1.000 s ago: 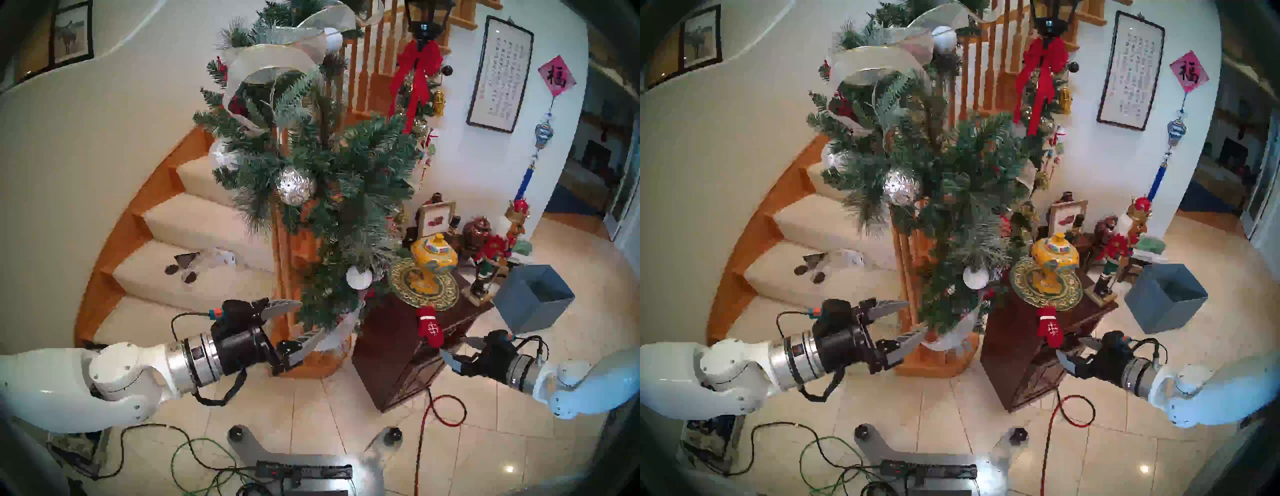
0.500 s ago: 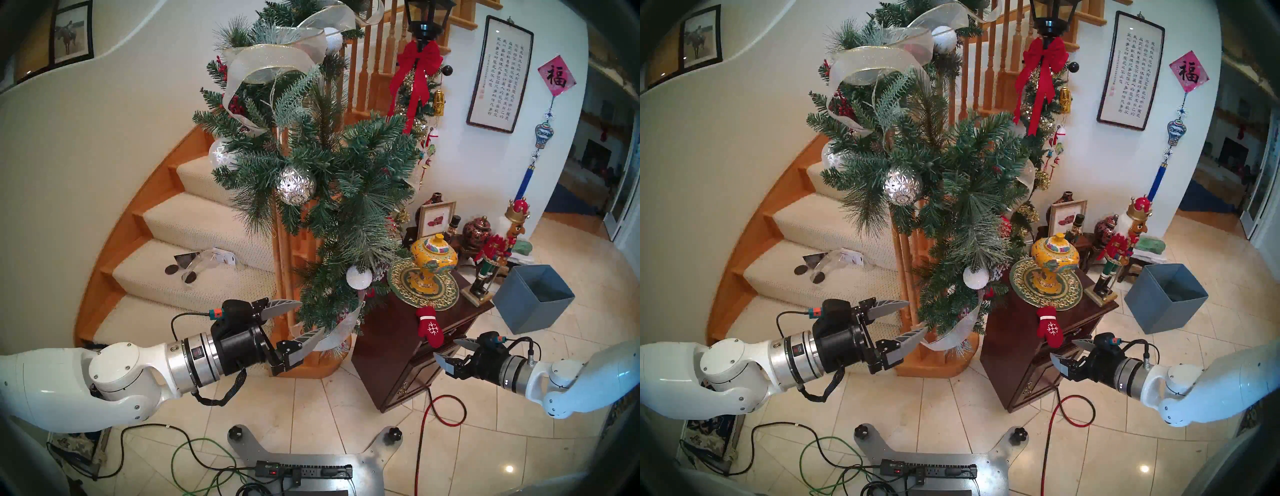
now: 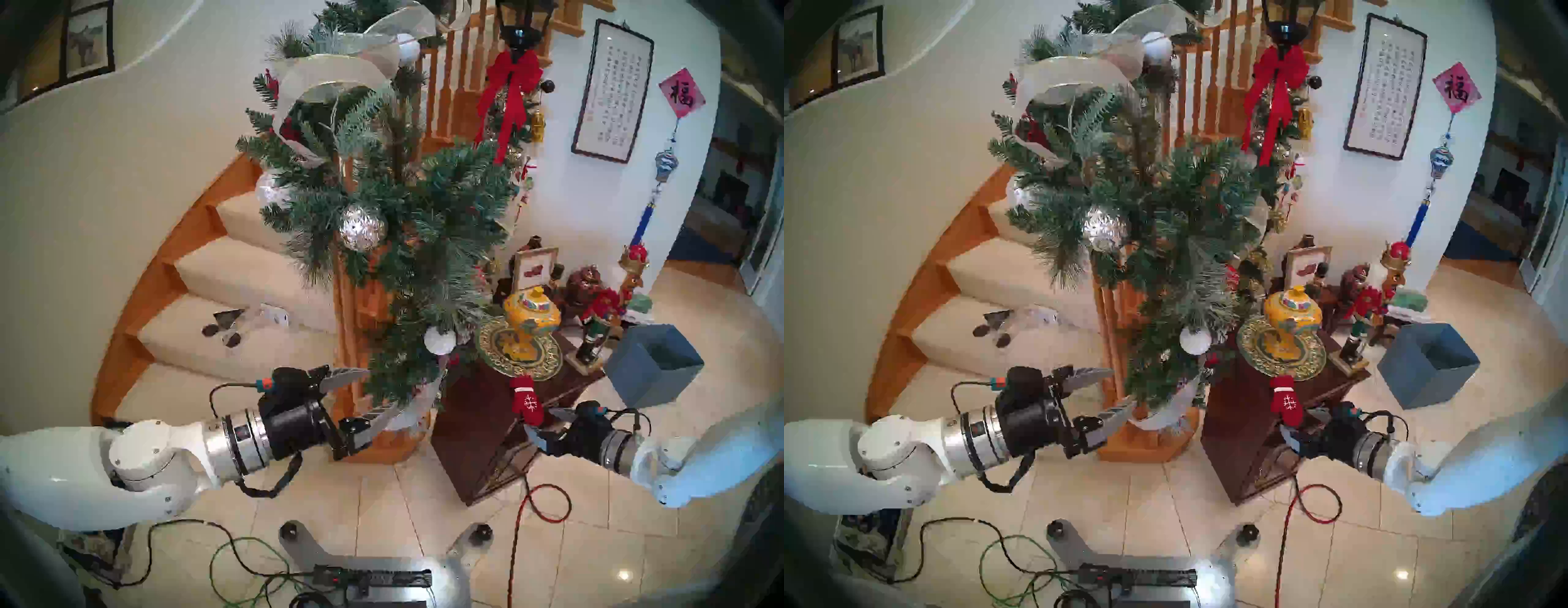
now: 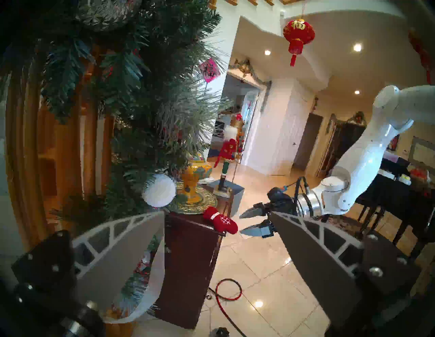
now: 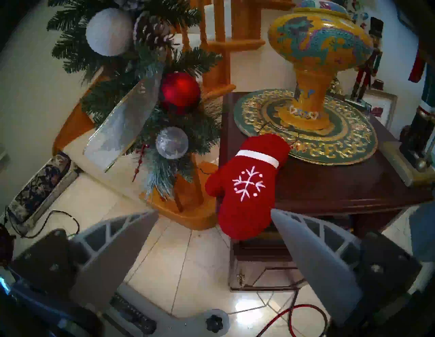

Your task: Hang the ornament onto the Christmas-tree-style decoration

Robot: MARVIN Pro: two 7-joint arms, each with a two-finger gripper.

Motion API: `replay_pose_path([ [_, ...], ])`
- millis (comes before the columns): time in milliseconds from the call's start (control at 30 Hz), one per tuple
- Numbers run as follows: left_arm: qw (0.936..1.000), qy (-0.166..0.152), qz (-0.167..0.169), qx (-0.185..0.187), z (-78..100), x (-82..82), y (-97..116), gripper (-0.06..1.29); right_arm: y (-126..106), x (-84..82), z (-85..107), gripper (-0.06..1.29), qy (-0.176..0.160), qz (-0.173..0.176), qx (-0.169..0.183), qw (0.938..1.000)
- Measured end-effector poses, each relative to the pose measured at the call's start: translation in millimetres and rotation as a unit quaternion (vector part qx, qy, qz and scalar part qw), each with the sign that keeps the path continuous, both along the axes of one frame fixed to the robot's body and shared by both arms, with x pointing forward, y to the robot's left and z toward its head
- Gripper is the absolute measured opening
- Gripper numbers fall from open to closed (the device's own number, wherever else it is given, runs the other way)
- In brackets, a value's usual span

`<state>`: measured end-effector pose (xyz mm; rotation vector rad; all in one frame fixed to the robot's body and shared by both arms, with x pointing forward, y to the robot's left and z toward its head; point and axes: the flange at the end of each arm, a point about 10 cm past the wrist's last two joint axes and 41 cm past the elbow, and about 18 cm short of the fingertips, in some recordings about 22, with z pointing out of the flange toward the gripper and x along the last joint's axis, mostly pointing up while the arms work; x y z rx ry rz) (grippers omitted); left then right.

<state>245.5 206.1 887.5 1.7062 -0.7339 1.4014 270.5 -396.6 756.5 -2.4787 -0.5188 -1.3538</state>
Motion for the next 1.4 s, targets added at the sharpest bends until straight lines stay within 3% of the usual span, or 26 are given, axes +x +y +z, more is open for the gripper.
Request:
replay_pose_path([
  [367,1.0000,0.000,0.000,0.000,0.0,0.0,0,1.23,-6,9.4,-13.4,1.24,-0.035,-0.005,0.010,0.9993],
  [867,1.0000,0.000,0.000,0.000,0.0,0.0,0,1.23,-20,-2.7,-19.4,1.24,-0.038,-0.008,0.018,0.9991],
  [1400,1.0000,0.000,0.000,0.000,-0.1,-0.1,0,1.23,-20,1.0,-21.3,1.24,-0.040,-0.007,0.018,0.9990],
])
